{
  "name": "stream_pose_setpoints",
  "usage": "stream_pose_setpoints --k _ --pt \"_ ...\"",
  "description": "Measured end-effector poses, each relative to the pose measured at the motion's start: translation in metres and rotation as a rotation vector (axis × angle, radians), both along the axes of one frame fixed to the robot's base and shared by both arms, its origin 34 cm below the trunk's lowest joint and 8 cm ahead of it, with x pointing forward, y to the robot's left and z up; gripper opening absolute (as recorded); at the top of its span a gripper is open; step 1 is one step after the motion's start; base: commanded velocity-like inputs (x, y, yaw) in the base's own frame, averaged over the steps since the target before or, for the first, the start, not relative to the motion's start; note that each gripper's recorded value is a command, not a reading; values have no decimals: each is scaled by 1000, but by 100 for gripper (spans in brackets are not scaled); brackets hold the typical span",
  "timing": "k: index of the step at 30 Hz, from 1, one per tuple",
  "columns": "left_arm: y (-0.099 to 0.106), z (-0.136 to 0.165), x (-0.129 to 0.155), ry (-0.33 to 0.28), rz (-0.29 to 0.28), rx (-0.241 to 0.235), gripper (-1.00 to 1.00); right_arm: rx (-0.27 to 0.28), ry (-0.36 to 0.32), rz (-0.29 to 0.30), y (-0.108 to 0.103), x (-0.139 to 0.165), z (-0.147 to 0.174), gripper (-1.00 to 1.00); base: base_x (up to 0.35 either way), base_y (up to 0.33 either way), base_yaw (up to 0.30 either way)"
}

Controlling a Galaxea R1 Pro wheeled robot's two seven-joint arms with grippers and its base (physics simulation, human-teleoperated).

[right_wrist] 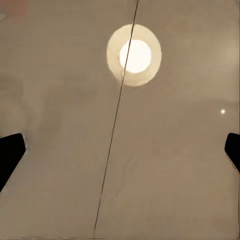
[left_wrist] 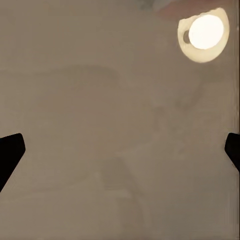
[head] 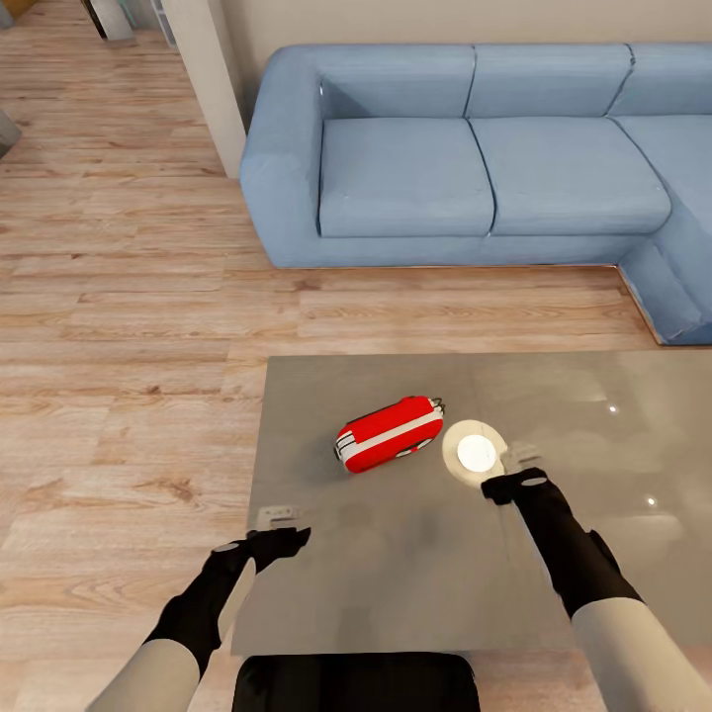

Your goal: Turn on the radio receiver that's on the table in the living room.

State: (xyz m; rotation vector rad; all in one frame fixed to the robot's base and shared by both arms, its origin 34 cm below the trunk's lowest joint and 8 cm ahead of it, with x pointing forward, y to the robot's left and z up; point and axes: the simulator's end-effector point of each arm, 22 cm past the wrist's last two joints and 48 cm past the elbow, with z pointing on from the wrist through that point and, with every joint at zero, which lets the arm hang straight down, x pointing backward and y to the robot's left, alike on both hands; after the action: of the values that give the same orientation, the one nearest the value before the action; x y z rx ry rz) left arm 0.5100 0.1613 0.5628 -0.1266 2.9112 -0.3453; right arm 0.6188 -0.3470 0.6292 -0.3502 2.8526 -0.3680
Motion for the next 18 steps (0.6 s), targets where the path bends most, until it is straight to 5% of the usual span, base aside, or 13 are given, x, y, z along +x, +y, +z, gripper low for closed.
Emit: stream_pose_setpoints --k 8,18 --pt "-12 2 0 0 -2 -14 100 0 25 201 49 10 5 100 0 0 0" --pt "-12 1 -1 1 -3 -14 100 45 4 240 67 21 15 100 0 0 0"
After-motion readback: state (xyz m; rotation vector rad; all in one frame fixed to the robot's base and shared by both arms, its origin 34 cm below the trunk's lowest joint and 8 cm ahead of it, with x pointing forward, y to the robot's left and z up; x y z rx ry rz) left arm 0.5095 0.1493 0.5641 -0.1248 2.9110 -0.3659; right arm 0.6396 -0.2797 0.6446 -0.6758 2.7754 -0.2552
